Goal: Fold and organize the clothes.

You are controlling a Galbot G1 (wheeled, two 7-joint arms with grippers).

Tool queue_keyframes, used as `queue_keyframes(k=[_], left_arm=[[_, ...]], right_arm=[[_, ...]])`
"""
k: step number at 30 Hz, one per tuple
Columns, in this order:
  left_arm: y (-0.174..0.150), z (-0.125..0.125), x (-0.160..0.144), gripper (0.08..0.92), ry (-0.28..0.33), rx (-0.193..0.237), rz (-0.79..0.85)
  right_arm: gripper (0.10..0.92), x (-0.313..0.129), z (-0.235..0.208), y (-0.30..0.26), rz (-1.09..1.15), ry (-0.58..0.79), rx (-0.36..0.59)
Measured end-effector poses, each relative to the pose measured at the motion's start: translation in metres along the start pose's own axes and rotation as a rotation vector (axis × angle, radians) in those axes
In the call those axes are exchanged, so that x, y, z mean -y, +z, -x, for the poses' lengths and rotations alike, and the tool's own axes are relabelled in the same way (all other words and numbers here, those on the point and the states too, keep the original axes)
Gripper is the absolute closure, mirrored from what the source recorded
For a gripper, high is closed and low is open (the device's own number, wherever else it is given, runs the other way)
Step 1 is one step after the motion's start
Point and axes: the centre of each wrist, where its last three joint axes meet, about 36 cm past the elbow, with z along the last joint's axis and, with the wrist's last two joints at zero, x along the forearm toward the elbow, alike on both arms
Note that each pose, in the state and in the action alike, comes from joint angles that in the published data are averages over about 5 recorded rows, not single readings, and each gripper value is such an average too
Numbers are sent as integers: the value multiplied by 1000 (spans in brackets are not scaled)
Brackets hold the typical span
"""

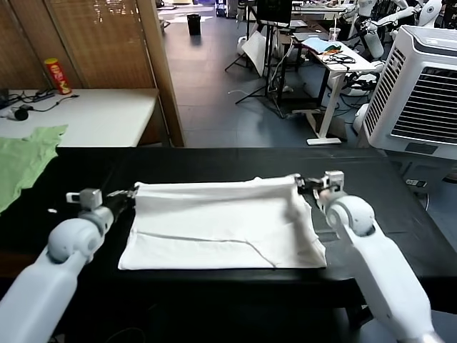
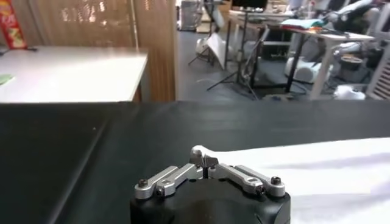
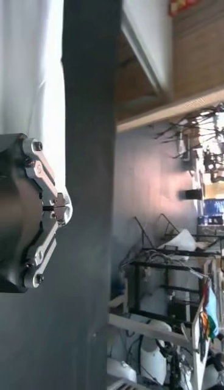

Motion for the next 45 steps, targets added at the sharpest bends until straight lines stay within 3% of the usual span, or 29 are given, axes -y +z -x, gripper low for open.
queue_keyframes(k=[12, 26, 29, 31, 34, 38, 42, 45], left_arm=[[32, -51, 12, 873, 10, -43, 40], [64, -71, 20, 873, -10, -121, 76], [66, -74, 20, 872, -12, -146, 81], [66, -77, 21, 849, -9, -163, 83], [64, -83, 22, 730, -11, -185, 91], [58, -92, 24, 512, -12, -190, 91], [50, -93, 24, 295, -9, -156, 38], [44, -85, 21, 217, -20, -120, -13]], right_arm=[[900, -18, -44, 21, -47, -9, -13], [890, -29, -63, 44, -55, -11, -54], [801, -29, -69, 44, -60, 2, -54], [689, -28, -75, 44, -63, 7, -51], [522, -26, -83, 41, -58, 9, -39], [317, -20, -87, 34, -34, 32, -9], [233, -13, -76, 29, -20, 75, 14], [225, -8, -58, 28, -7, 94, 41]])
